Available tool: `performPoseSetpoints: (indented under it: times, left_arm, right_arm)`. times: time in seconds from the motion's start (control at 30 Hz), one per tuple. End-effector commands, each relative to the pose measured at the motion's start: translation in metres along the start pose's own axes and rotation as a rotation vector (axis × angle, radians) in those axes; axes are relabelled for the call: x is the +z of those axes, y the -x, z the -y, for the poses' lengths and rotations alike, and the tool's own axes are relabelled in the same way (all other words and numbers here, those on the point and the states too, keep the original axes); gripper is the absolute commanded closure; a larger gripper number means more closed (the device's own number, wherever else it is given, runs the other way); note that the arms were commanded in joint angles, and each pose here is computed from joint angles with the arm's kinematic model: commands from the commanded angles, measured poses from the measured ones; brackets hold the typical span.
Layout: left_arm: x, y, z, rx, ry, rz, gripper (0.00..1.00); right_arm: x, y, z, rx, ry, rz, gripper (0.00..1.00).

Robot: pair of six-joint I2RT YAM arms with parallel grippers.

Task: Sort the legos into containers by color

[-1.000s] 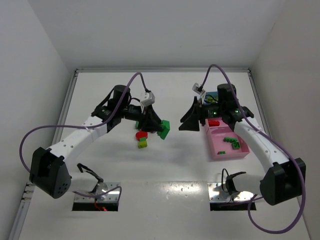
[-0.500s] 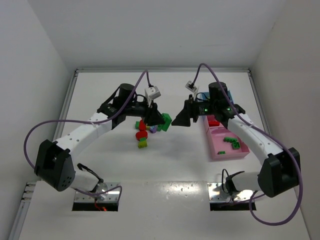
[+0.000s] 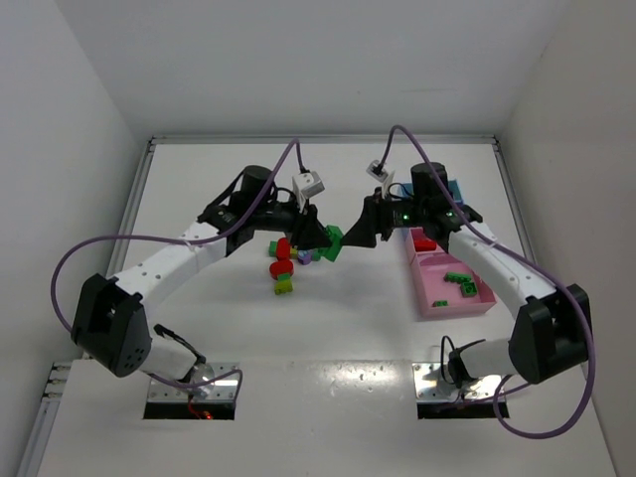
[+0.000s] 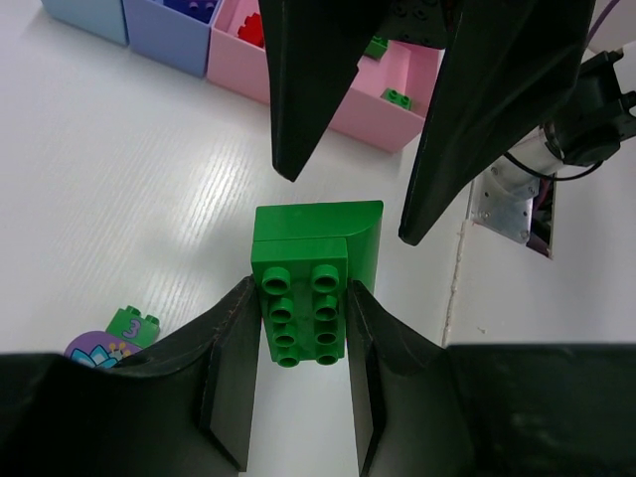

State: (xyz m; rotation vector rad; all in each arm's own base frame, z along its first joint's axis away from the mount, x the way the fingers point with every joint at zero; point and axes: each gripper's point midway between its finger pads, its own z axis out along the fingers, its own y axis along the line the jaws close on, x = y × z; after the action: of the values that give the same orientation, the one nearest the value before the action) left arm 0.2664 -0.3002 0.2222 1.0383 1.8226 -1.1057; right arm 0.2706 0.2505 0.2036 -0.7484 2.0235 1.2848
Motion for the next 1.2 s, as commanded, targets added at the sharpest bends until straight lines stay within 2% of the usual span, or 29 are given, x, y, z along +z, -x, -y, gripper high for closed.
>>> performPoseSetpoints:
  times: [0.0,0.3,0.73,0.83,0.93,0.97,1.1,1.17]
  left_arm:
    - [0.001,0.021,0.004,0.051,-0.011,0.044,0.95]
    - [0.003,0.024,0.003,0.058,-0.011,0.051,0.95]
    - [0.015,0.038,0.011,0.094,-0.037,0.056,0.95]
    - [0.015,0.038,0.011,0.094,-0.037,0.056,0.95]
    - [0.015,0.038,0.011,0.094,-0.037,0.056,0.95]
    - [0.015,0.038,0.011,0.094,-0.037,0.056,0.95]
    - [0.014,0.033,0.010,0.089,-0.028,0.050,0.95]
    - [0.012,0.031,0.012,0.099,-0.028,0.051,0.95]
  right_arm:
    - [0.002,0.028,-0.019,-0.087,0.073,0.059,0.38]
    - [0.006,0.018,-0.019,-0.068,0.086,0.036,0.52]
    - [0.008,0.018,-0.017,-0.068,0.086,0.036,0.58]
    - [0.009,0.019,-0.013,-0.067,0.062,0.041,0.65]
    - [0.009,0.021,-0.007,-0.077,0.030,0.048,0.76]
    - [0.009,0.021,-0.004,-0.076,0.015,0.051,0.84]
    - [0.007,0.020,0.006,-0.065,-0.033,0.051,0.99]
    - [0.007,0.019,0.011,-0.064,-0.062,0.048,1.00]
